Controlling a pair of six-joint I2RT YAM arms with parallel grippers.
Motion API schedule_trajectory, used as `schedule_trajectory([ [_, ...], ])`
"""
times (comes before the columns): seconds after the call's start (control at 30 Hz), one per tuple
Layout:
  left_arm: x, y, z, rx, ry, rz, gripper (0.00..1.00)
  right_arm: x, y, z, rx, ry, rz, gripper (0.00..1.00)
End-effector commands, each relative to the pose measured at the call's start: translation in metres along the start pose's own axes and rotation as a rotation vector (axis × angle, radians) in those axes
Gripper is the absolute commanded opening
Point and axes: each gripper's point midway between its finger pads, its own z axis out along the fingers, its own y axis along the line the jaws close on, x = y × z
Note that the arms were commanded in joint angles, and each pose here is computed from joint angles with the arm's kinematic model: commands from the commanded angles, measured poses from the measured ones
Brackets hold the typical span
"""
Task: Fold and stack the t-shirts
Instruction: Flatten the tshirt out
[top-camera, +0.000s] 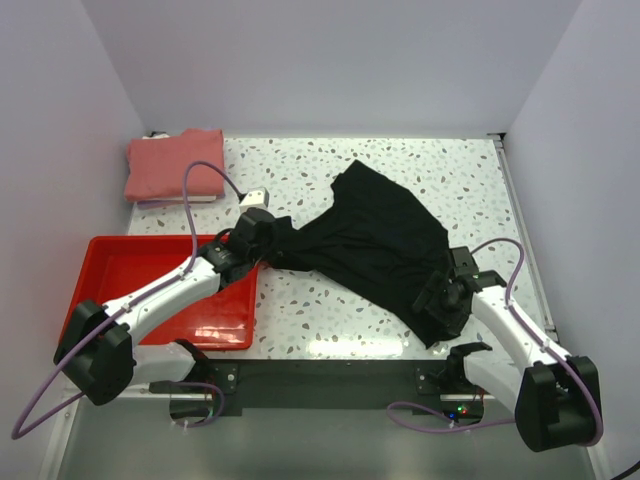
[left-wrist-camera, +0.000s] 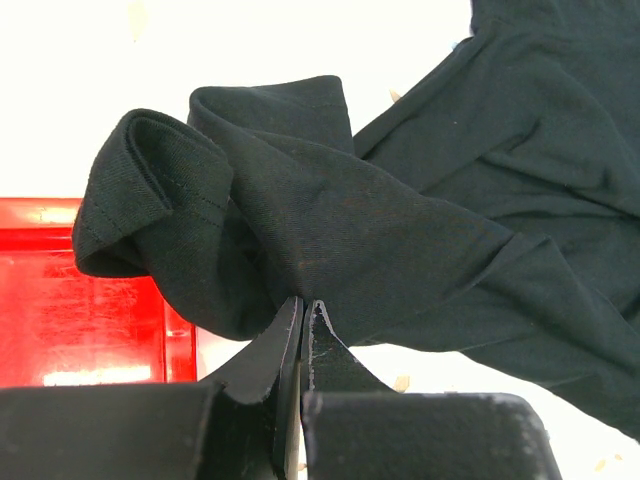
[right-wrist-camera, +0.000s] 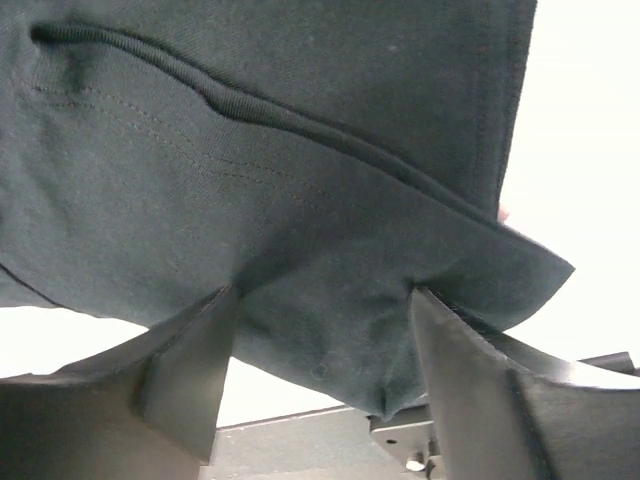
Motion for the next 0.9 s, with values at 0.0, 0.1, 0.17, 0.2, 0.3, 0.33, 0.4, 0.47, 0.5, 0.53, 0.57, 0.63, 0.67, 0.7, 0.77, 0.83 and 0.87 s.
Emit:
schedule_trajectory([
  [0.0, -0.014, 0.000, -0.004, 0.000, -0.055, -0.035, 0.00, 0.002, 0.008, 0.005, -0.051, 0.004, 0.016, 0.68],
  [0.1, -0.014, 0.000, -0.004, 0.004, -0.053, -0.033, 0.00, 0.003, 0.014, 0.007, -0.086, 0.010, 0.015, 0.52],
  [0.17, -0.013, -0.002, -0.004, 0.014, -0.050, -0.033, 0.00, 0.003, 0.016, 0.009, -0.093, 0.015, 0.015, 0.47],
  [0.2, -0.014, -0.003, -0.004, 0.018, -0.051, -0.034, 0.00, 0.002, 0.018, 0.009, -0.100, 0.012, 0.010, 0.42],
  [0.3, -0.013, -0.002, -0.004, 0.017, -0.047, -0.032, 0.00, 0.001, 0.020, 0.007, -0.113, 0.010, 0.003, 0.28],
  [0.33, -0.013, -0.003, -0.005, 0.017, -0.048, -0.033, 0.00, -0.002, 0.022, 0.004, -0.116, -0.002, -0.001, 0.26],
  [0.4, -0.013, -0.003, -0.005, 0.018, -0.049, -0.033, 0.00, -0.003, 0.018, 0.000, -0.097, -0.009, -0.017, 0.26],
  [0.47, -0.014, -0.003, -0.005, 0.019, -0.050, -0.034, 0.00, -0.010, 0.016, -0.007, -0.085, -0.040, -0.026, 0.27],
  [0.5, -0.014, -0.003, -0.005, 0.020, -0.049, -0.034, 0.00, -0.008, 0.012, -0.009, -0.069, -0.035, -0.034, 0.27],
  [0.53, -0.014, -0.003, -0.005, 0.021, -0.051, -0.034, 0.00, -0.010, 0.013, -0.012, -0.071, -0.042, -0.036, 0.28],
  [0.57, -0.014, -0.003, -0.005, 0.018, -0.049, -0.034, 0.00, -0.010, 0.013, -0.014, -0.072, -0.045, -0.039, 0.28],
  [0.63, -0.014, -0.003, -0.005, 0.022, -0.049, -0.032, 0.00, -0.009, 0.011, -0.018, -0.067, -0.042, -0.043, 0.31],
  [0.67, -0.014, -0.004, -0.005, 0.022, -0.048, -0.033, 0.00, -0.007, 0.012, -0.019, -0.075, -0.033, -0.045, 0.32],
  [0.7, -0.014, -0.003, -0.005, 0.020, -0.049, -0.034, 0.00, -0.004, 0.011, -0.021, -0.072, -0.017, -0.050, 0.33],
  [0.77, -0.014, -0.003, -0.005, 0.019, -0.050, -0.033, 0.00, -0.001, 0.013, -0.023, -0.084, -0.004, -0.054, 0.35],
  [0.83, -0.014, -0.003, -0.005, 0.019, -0.050, -0.034, 0.00, 0.004, 0.013, -0.027, -0.089, 0.023, -0.065, 0.37],
  [0.87, -0.013, -0.002, -0.004, 0.016, -0.048, -0.033, 0.00, 0.004, 0.012, -0.028, -0.083, 0.029, -0.075, 0.39],
])
